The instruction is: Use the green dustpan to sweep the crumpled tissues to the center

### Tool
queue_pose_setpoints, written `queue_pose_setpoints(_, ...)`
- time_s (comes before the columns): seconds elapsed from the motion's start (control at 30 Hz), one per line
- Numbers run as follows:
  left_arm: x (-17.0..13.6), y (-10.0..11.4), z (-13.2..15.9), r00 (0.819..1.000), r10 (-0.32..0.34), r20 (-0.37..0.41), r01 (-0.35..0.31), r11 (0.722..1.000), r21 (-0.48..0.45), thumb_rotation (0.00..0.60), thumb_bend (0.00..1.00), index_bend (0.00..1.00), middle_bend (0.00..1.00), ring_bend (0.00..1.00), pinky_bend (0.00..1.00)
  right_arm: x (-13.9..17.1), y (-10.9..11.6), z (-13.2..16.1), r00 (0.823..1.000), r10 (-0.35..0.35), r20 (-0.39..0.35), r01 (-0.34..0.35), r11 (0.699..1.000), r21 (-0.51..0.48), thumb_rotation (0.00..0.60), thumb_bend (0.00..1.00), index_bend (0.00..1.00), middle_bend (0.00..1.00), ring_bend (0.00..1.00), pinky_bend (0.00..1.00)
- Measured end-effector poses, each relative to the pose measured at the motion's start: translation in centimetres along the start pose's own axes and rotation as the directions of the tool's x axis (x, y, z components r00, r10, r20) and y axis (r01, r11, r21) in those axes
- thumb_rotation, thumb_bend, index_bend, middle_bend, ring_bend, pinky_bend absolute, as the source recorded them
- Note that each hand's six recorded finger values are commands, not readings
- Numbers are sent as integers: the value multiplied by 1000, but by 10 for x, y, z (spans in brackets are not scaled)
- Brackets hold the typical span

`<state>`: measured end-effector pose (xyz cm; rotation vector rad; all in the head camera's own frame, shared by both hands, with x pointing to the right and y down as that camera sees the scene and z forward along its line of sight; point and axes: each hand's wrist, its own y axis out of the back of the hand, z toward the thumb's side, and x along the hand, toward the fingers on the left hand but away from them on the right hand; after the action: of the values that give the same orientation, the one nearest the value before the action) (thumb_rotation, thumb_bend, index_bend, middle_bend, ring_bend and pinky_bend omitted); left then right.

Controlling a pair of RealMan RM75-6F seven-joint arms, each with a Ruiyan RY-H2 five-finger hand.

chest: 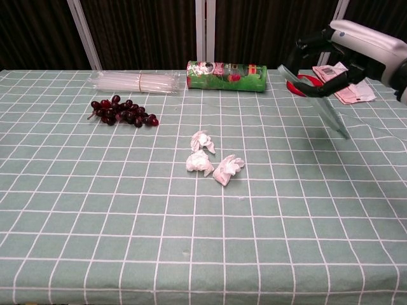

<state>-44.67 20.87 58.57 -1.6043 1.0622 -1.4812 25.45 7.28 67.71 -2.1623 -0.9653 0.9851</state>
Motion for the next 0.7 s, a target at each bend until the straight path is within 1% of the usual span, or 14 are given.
queue_pose_setpoints(0.07,0,0,0,1000,0,-1,0,1000,1,600,224,151,123,58,115,3,-3,-13,997,75,26,-77,994,81,600,418,736,591,257,62)
queue_pose_setpoints(0.13,0,0,1,1000,-1,3,1,1000,3,600,223,151,123,58,115,6,-9,-23,989,137,50,-144,977,159,600,417,719,574,241,62)
queue_pose_setpoints(0.2,0,0,2,1000,-3,6,3,1000,5,600,224,151,123,58,115,7,-13,-31,984,165,65,-176,957,230,600,413,688,550,221,60)
queue_pose_setpoints(0.23,0,0,2,1000,-4,6,4,1000,6,600,224,151,123,58,115,7,-14,-36,982,173,72,-187,942,279,600,404,649,526,203,51)
queue_pose_setpoints(0.3,-1,0,1,1000,-4,3,4,1000,5,600,223,151,123,58,115,7,-17,-43,980,180,83,-198,915,350,600,376,515,445,142,19)
queue_pose_setpoints(0.33,-1,-1,0,1000,-4,1,4,1000,4,600,223,151,123,58,115,7,-19,-47,979,184,92,-205,896,393,600,362,421,384,97,6)
queue_pose_setpoints(0.37,-1,-1,0,1000,-4,-1,4,1000,3,600,223,151,123,58,115,7,-22,-50,977,186,100,-211,882,420,600,347,322,317,52,0)
queue_pose_setpoints(0.43,-1,-1,0,1000,-4,-2,4,1000,0,600,223,151,123,58,115,9,-27,-56,973,193,128,-231,858,458,600,330,183,222,5,0)
queue_pose_setpoints(0.47,-1,-2,0,1000,-4,-2,4,1000,-1,600,223,151,123,58,115,10,-28,-58,971,195,142,-239,855,460,600,327,138,189,0,0)
queue_pose_setpoints(0.53,-1,-3,0,1000,-7,0,7,1000,-2,600,223,151,123,58,115,15,-31,-62,965,197,171,-254,863,437,600,327,101,162,0,0)
queue_pose_setpoints(0.63,-1,-4,1,1000,-7,6,7,1000,-5,600,224,151,123,58,115,27,-32,-63,962,189,197,-254,884,393,600,327,73,145,0,0)
queue_pose_setpoints(0.7,0,-4,1,1000,-4,7,4,1000,-1,600,223,151,123,58,115,34,-28,-62,965,169,200,-235,896,376,600,327,69,142,0,0)
